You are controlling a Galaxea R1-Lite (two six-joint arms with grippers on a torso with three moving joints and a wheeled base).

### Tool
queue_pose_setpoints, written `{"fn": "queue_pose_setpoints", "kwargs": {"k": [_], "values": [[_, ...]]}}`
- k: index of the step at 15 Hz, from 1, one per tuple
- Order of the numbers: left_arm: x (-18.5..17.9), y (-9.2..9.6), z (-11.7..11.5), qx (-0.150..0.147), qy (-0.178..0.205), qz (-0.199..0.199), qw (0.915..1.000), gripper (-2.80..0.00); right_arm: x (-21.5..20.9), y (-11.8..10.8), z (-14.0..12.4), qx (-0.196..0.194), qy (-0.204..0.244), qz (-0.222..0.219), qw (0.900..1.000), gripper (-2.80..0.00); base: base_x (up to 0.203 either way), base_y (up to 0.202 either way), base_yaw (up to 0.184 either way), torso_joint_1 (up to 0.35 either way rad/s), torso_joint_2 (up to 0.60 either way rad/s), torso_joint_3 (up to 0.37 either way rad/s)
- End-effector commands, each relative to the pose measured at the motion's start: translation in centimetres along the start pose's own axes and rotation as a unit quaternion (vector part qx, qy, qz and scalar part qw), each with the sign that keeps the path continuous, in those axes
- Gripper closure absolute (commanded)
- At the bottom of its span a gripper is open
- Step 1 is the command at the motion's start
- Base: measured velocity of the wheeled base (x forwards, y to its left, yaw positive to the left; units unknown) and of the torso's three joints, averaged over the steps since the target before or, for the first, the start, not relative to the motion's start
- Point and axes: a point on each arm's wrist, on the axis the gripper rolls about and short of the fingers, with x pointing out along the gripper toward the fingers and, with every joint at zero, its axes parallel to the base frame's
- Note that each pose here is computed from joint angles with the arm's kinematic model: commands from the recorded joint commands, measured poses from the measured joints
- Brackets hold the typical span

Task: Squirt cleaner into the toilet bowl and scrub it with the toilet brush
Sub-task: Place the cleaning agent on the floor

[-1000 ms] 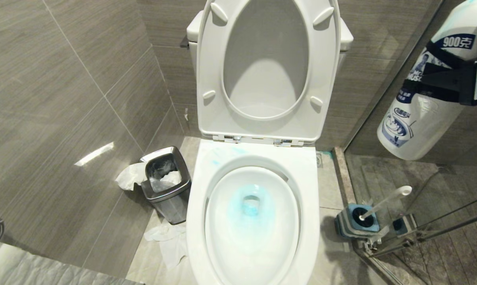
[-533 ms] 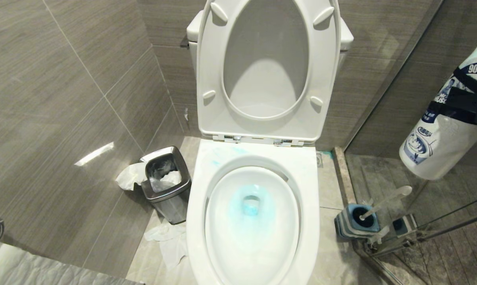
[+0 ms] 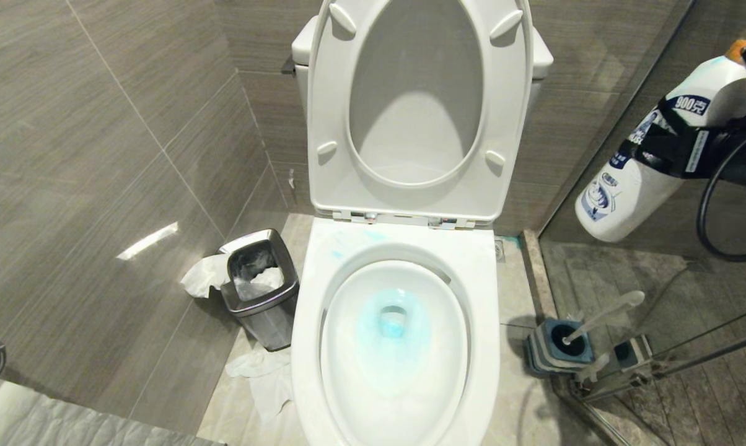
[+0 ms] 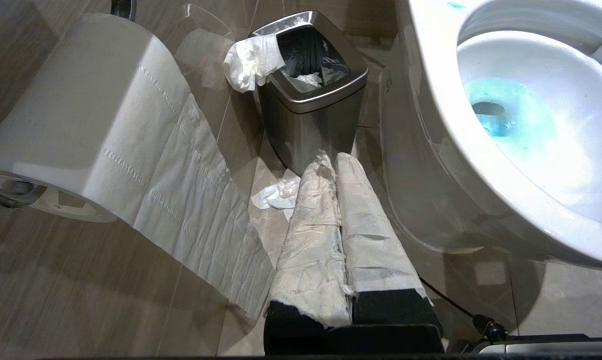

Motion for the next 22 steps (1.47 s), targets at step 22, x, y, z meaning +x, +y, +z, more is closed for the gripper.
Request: {"fn": "queue_pose_setpoints", "kwargs": {"k": [22], "values": [[0.0,0.0,0.0,0.004,0.002,0.000,1.0000,0.00,7.3,-0.6,-10.0,-0.065,0.029,-0.005,0.997,0.00,0.000,0.000,0.000,0.000,0.00,-0.002]]}}
